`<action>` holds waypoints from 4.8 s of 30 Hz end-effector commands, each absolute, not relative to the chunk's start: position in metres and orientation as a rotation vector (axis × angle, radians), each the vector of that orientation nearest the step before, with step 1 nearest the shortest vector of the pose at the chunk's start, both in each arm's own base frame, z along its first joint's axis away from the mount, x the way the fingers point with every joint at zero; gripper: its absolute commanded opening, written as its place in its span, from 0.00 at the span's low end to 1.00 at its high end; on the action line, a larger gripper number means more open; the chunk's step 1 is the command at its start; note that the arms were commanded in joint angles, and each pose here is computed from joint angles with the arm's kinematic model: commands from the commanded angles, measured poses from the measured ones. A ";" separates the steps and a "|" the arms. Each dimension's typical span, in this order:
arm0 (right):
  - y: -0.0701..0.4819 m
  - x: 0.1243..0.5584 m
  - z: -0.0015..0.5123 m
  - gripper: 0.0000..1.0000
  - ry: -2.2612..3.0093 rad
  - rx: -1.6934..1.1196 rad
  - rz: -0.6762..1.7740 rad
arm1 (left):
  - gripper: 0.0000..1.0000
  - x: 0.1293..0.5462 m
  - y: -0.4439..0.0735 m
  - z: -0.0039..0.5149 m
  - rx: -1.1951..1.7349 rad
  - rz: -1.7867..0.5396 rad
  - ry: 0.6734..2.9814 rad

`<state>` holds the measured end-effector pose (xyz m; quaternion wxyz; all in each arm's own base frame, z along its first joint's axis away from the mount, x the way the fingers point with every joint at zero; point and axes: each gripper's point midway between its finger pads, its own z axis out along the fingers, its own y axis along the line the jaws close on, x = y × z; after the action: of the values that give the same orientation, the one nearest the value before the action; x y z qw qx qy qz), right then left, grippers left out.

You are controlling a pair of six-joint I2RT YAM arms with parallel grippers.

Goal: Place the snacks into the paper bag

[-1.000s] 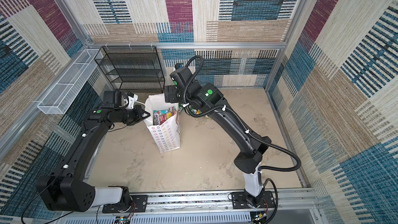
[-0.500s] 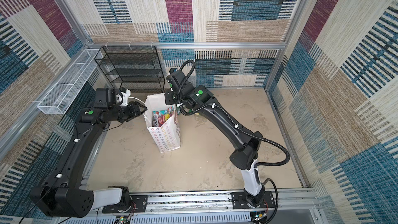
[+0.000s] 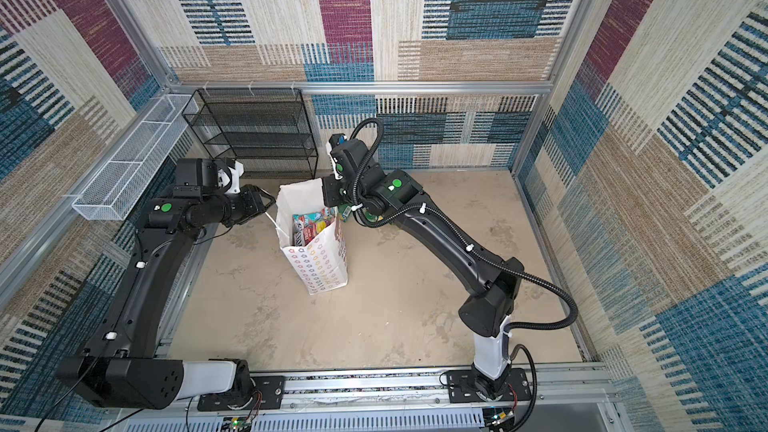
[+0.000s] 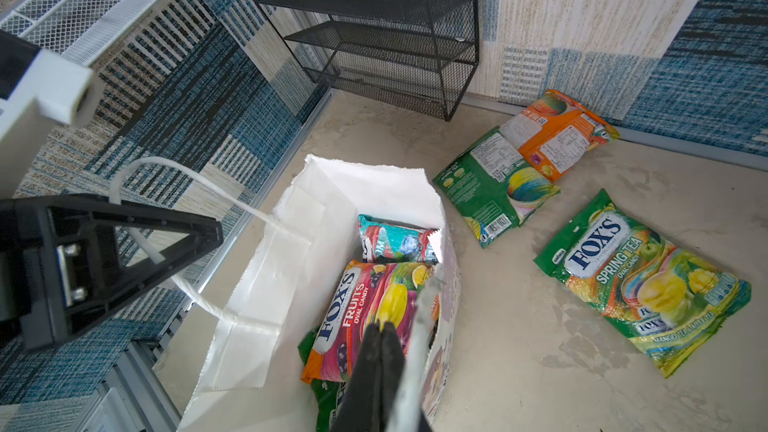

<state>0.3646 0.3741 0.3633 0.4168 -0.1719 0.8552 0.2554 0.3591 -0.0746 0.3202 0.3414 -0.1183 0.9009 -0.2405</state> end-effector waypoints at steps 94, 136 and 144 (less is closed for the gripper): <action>0.159 0.527 0.105 0.80 2.374 0.362 0.712 | 0.00 0.315 -0.090 0.329 -0.016 -0.544 2.131; 0.174 0.493 0.250 0.00 2.138 0.228 0.941 | 0.00 0.318 -0.095 0.324 -0.008 -0.578 2.149; 0.197 0.451 0.372 0.00 1.931 0.079 0.972 | 0.00 0.318 -0.096 0.323 -0.008 -0.584 2.151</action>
<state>0.4606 0.1898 0.3343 0.4372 0.0538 0.8087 0.3898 0.3141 -0.0938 0.3171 0.4275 -0.0085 0.8743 -0.2299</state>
